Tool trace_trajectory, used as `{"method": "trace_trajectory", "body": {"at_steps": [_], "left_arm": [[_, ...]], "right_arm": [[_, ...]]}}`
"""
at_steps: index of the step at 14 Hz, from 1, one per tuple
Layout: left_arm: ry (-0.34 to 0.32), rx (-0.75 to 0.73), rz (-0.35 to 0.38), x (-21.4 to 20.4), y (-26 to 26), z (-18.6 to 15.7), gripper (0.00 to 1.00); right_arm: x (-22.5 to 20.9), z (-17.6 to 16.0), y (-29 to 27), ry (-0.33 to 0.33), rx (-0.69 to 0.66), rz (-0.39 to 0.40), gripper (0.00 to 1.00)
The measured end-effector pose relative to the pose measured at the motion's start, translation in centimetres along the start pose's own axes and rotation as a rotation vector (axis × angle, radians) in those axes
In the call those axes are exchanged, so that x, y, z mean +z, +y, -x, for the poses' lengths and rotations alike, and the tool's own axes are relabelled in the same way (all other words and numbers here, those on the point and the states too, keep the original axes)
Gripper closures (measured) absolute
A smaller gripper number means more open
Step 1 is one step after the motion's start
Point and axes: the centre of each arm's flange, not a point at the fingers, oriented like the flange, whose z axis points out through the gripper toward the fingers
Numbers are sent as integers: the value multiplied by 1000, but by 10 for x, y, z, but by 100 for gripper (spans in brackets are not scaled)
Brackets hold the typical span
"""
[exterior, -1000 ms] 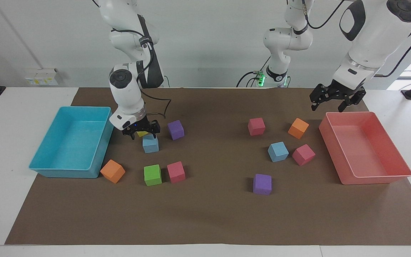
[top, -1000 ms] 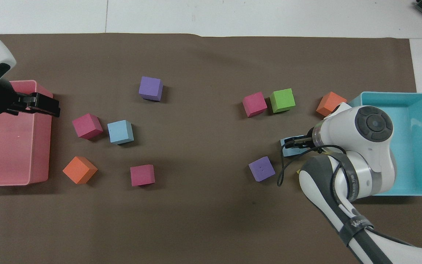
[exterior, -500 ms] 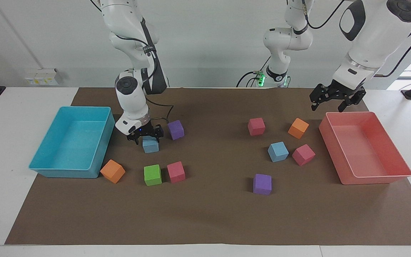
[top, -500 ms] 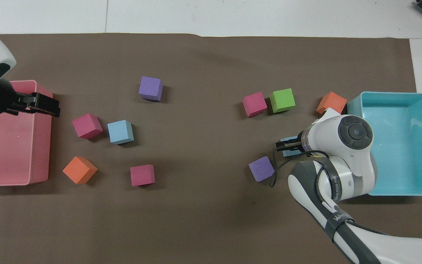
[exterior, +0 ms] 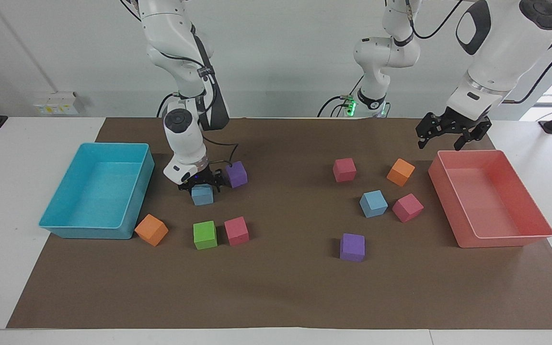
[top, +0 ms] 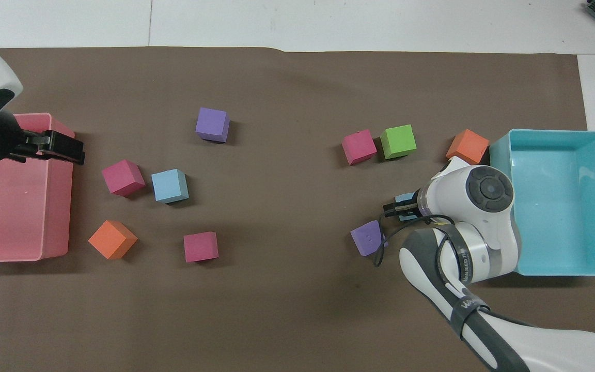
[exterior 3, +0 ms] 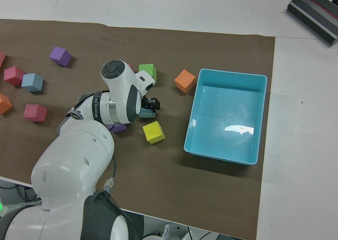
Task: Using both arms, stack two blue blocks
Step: 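Reach the right gripper to the blue block and grasp it, then carry the blue block with the right gripper to the table center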
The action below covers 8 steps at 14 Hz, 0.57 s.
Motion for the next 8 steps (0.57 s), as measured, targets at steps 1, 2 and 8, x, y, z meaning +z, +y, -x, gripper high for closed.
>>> {"method": "trace_trajectory", "body": {"at_steps": [1, 2, 8], "left_arm": [[0, 0, 0, 0, 0, 0, 0], [0, 0, 0, 0, 0, 0, 0], [0, 0, 0, 0, 0, 0, 0]], "right_arm": [[0, 0, 1, -1, 2, 0, 0], [1, 0, 2, -1, 4, 1, 7], [0, 0, 4, 0, 8, -1, 40]]}}
